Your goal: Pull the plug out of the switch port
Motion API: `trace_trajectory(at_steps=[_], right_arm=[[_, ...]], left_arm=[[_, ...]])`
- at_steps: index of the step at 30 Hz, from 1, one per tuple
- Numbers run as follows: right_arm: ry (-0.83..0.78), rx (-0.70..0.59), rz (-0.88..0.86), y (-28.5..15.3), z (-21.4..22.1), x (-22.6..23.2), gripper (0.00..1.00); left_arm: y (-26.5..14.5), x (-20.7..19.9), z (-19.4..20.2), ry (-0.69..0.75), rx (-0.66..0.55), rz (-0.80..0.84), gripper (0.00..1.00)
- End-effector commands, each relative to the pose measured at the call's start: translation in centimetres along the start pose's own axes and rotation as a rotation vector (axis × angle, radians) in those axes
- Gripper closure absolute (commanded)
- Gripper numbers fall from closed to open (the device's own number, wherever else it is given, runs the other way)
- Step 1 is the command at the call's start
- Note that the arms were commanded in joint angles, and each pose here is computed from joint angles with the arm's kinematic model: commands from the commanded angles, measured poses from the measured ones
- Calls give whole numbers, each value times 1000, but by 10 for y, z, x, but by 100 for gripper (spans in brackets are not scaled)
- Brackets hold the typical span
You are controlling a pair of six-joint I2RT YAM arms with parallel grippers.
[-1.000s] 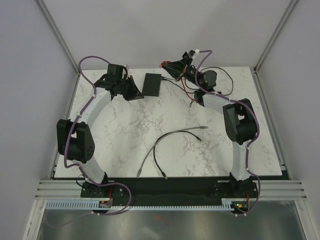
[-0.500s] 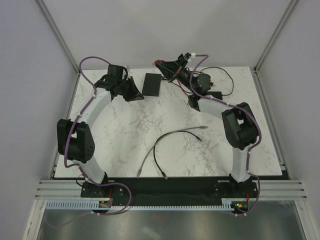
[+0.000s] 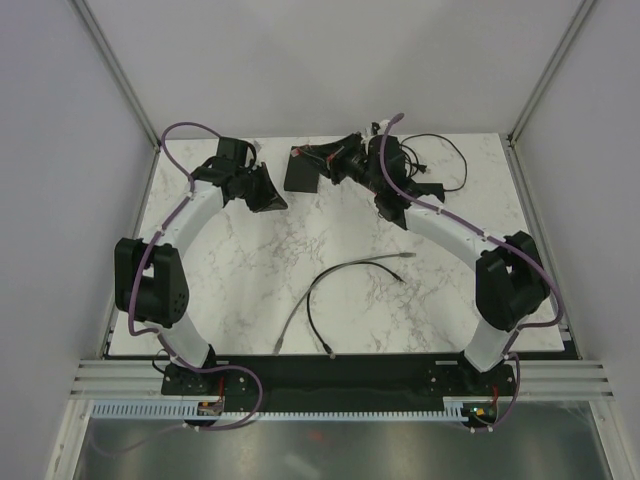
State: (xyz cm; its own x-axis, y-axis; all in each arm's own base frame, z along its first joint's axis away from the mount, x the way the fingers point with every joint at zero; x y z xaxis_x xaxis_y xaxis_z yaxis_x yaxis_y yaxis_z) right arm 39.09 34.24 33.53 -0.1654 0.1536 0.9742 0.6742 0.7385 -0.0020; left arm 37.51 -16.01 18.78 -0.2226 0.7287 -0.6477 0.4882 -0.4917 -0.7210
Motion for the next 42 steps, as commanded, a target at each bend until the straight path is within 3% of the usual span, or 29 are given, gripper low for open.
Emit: trace_trajectory(at_steps=[1, 5, 10, 13, 16, 20, 27, 30, 31, 32, 36, 38, 42], right_arm=[[-43, -128, 296, -17, -13, -52, 100], [4, -180, 337, -15, -21, -59, 100], [-43, 60, 340, 32, 4, -66, 100], [-100, 99, 257, 35, 30, -38, 100], [-164, 260, 121, 40, 58, 2, 100], [-269, 342, -11, 26, 69, 39, 100], [-431, 263, -194, -21, 45, 123, 100], [-487, 187, -106, -29, 23, 122, 100], [-497, 208, 28, -34, 20, 102, 100], [-540, 167, 72, -39, 12, 111, 100], [-583, 128, 356, -56, -3, 66, 100], [-594, 175, 426, -62, 2, 41, 100], [-571, 418, 563, -69, 34, -27, 100]], left_arm=[[-17, -8, 2, 57, -14, 45, 98], [-17, -4, 6, 52, -6, 37, 98], [-18, 0, 10, 50, -2, 33, 98], [-20, 0, 11, 50, -3, 34, 98], [-21, 1, 12, 49, -4, 34, 98], [-22, 0, 12, 50, -5, 35, 98], [-20, 0, 11, 49, -4, 34, 98], [-19, 0, 10, 49, -3, 33, 98], [-19, 0, 11, 50, -2, 33, 98], [-19, 0, 11, 49, -3, 33, 98], [-19, 2, 13, 47, 0, 30, 98], [-19, 4, 14, 45, 4, 26, 98], [-19, 5, 15, 44, 5, 25, 98]])
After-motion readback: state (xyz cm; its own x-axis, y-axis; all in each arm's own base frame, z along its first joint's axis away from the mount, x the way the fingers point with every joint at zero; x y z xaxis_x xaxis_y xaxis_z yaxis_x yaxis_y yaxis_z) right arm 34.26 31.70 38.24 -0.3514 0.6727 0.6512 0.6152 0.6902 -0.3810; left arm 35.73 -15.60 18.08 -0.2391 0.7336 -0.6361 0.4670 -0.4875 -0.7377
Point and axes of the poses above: each gripper's point midway between its finger pads, its own y axis out along the fingers, its own x axis along the line the jaws close on, z = x × y, the point moved 4 cm from there along -y, back along the fingers, and after that the axes turned 12 degrees about -y, right-handed, at the moved point
